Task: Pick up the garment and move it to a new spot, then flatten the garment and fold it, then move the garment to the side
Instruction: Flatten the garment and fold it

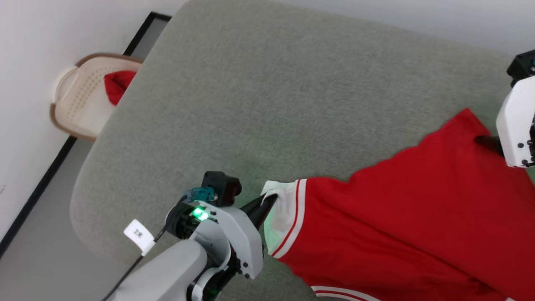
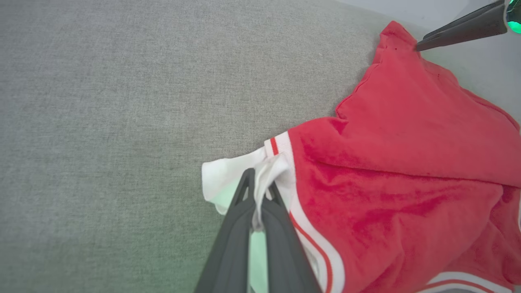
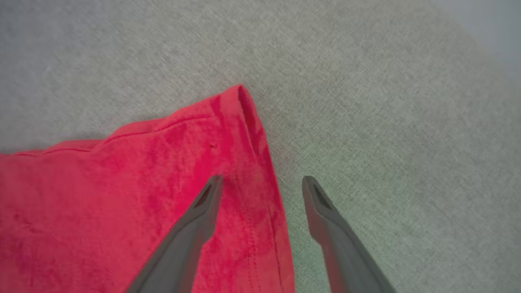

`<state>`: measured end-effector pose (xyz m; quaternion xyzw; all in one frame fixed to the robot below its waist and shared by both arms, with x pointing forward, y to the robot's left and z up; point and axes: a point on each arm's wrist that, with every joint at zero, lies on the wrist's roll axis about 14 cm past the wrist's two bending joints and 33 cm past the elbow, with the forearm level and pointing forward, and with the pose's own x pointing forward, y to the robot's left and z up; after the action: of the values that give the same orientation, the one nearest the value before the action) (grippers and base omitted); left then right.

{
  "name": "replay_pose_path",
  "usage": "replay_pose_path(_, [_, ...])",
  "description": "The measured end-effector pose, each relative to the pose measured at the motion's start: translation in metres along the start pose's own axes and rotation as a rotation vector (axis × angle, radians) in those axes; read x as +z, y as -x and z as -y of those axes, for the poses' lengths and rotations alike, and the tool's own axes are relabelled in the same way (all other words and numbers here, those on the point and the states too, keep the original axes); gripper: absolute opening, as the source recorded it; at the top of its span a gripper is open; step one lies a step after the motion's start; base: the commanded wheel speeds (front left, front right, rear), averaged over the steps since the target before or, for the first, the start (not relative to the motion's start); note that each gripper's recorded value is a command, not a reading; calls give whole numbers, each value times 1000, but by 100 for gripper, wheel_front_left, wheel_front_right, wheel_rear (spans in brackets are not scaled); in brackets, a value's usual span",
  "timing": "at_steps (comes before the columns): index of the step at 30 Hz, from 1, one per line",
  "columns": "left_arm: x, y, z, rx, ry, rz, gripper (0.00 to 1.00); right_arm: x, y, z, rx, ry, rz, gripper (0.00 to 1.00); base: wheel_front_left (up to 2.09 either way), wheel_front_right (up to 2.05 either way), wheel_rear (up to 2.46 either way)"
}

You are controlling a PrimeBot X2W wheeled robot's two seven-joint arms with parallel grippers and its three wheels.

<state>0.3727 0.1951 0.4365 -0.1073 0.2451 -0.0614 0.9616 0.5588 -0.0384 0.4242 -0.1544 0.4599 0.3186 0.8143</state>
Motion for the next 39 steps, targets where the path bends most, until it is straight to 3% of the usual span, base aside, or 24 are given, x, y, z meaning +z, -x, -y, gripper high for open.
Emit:
replay_pose_path(8, [-14,-4,-18,46,16,-36,0,-15,-34,-1,32,-12,-113,100,0,0,0])
replay_pose_path(9, [-15,-4,-20,50,17,-39,0,-15,-36,-1,36,-12,-125,85,0,0,0])
replay_pose_path(10, [-16,-4,-21,52,19,-40,0,-17,-37,-3,41,-7,-138,38,0,0,0])
replay_pose_path(11, [-18,-4,-22,56,20,-44,0,-17,-38,-3,43,-9,-149,0,0,0,0])
replay_pose_path(16, [-19,-6,-24,58,18,-49,0,-17,-33,1,30,2,-156,0,0,0,0])
replay_pose_path(27, [5,-3,-34,34,-6,-116,0,13,-1,-8,43,-24,-8,0,0,0,0])
replay_pose_path(39, [163,14,-41,54,-270,38,0,91,105,-11,-5,12,377,0,0,0,0])
